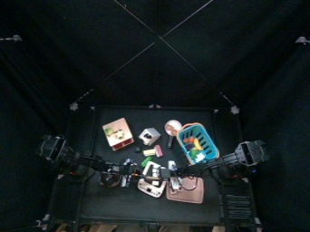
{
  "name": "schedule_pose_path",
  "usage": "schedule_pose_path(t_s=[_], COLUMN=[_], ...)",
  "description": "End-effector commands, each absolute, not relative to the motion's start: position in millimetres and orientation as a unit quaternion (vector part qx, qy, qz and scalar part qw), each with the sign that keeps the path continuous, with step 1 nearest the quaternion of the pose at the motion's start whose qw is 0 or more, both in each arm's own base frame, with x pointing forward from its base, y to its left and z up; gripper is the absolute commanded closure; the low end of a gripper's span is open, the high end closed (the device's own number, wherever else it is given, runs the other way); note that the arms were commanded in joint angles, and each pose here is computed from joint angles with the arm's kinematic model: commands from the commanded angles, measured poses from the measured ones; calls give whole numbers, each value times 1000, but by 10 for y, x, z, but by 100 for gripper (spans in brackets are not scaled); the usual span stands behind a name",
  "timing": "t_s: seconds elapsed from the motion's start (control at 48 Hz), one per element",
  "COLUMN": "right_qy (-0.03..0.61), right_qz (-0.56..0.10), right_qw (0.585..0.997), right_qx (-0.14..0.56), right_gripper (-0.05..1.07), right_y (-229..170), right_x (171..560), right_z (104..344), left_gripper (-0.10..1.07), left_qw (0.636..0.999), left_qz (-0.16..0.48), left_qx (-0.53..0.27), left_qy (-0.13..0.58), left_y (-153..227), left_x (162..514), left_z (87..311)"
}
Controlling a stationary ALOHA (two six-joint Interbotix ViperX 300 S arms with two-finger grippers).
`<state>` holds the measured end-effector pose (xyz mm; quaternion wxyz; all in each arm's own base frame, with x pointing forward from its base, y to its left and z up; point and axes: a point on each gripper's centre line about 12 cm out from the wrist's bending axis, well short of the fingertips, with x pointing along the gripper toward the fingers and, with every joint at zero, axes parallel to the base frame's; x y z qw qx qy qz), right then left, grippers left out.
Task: Place cleaver in holder
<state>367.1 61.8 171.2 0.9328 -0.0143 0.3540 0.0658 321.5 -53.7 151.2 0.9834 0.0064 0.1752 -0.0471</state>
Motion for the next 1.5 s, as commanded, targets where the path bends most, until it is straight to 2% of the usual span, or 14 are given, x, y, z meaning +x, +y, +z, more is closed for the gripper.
schedule_pose_path(t_s=[0.0,0.188,0.396,0.521,0.75,0.917,1.292,1.479], right_qy=[308,303,294,290,263,232,136,88], right_qz=[68,67,66,71,71,56,-22,-64], right_qw=[949,951,954,954,961,969,990,994], right_qx=[-6,11,9,-15,-54,-67,-15,24], right_gripper=[59,49,26,17,17,17,17,18], right_y=[632,660,631,610,503,314,-356,-661], right_x=[3762,3768,3739,3678,3593,3591,3641,3616], right_z=[2031,2078,2150,2182,2312,2420,2566,2544], left_gripper=[58,58,58,58,58,59,59,59], left_qw=[987,988,991,992,986,985,977,977], left_qz=[-40,-40,-29,-17,2,-4,47,64], left_qx=[3,-1,-17,-35,-91,-113,-146,-120], left_qy=[153,146,132,123,138,131,150,162], left_y=[-495,-498,-460,-423,-356,-316,137,297], left_x=[3272,3265,3207,3120,2901,2753,2448,2408], left_z=[1628,1679,1794,1871,2044,2282,2680,2931])
